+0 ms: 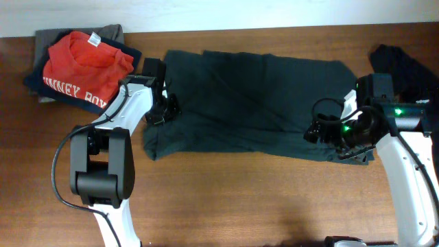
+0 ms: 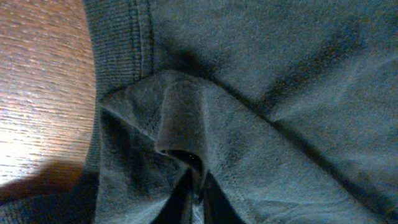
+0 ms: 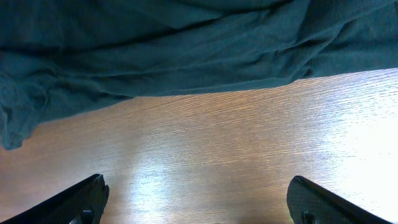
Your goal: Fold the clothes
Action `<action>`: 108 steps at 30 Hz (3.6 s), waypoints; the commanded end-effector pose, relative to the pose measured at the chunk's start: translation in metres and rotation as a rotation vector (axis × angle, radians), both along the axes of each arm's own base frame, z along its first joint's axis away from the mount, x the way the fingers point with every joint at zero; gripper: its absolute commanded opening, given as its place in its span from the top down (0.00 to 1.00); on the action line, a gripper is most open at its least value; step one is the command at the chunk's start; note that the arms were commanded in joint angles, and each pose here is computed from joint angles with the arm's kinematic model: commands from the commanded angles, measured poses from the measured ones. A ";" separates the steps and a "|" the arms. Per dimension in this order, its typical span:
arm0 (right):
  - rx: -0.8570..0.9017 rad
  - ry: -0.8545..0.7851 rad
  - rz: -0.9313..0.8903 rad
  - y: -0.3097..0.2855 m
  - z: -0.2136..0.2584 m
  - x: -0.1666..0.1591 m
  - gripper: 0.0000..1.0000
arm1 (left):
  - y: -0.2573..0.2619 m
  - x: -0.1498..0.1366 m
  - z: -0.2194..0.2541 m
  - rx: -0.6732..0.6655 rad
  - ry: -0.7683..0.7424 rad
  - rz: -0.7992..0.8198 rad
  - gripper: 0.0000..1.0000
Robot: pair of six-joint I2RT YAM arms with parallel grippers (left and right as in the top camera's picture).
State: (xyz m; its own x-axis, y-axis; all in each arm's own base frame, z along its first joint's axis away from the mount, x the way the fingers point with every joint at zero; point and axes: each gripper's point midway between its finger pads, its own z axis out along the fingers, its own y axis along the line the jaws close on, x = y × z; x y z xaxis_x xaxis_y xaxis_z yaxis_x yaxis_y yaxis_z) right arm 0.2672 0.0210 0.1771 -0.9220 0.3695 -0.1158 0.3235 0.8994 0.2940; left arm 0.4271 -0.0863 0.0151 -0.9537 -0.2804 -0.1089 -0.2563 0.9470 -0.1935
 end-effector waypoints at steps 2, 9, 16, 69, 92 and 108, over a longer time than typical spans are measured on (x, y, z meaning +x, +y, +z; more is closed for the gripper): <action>-0.005 0.006 0.021 0.002 -0.002 -0.001 0.04 | -0.002 0.002 -0.001 -0.010 0.001 -0.005 0.99; -0.030 0.008 0.016 -0.002 -0.003 -0.001 0.04 | -0.013 0.000 0.001 -0.072 0.008 -0.016 0.99; -0.030 0.000 0.016 -0.002 -0.002 0.001 0.04 | -0.020 0.003 0.007 -0.116 0.002 -0.025 0.99; -0.011 0.012 -0.008 0.000 -0.052 0.004 0.04 | -0.001 0.063 0.055 -0.027 -0.256 0.045 0.02; -0.047 0.006 0.070 0.026 -0.077 0.030 0.66 | -0.011 -0.079 0.059 0.021 0.145 -0.100 0.49; -0.154 0.281 -0.066 -0.034 -0.160 0.022 0.96 | -0.001 -0.084 0.014 0.092 0.114 -0.174 0.61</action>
State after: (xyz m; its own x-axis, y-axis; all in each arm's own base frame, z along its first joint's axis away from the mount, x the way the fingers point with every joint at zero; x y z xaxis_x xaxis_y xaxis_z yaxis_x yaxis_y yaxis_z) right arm 0.2931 0.0084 0.0199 -0.9195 0.3823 0.0911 0.3906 0.9145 0.1049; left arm 0.3461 -0.0942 0.0386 -0.9916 -0.1271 -0.0254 -0.1237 0.9865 -0.1074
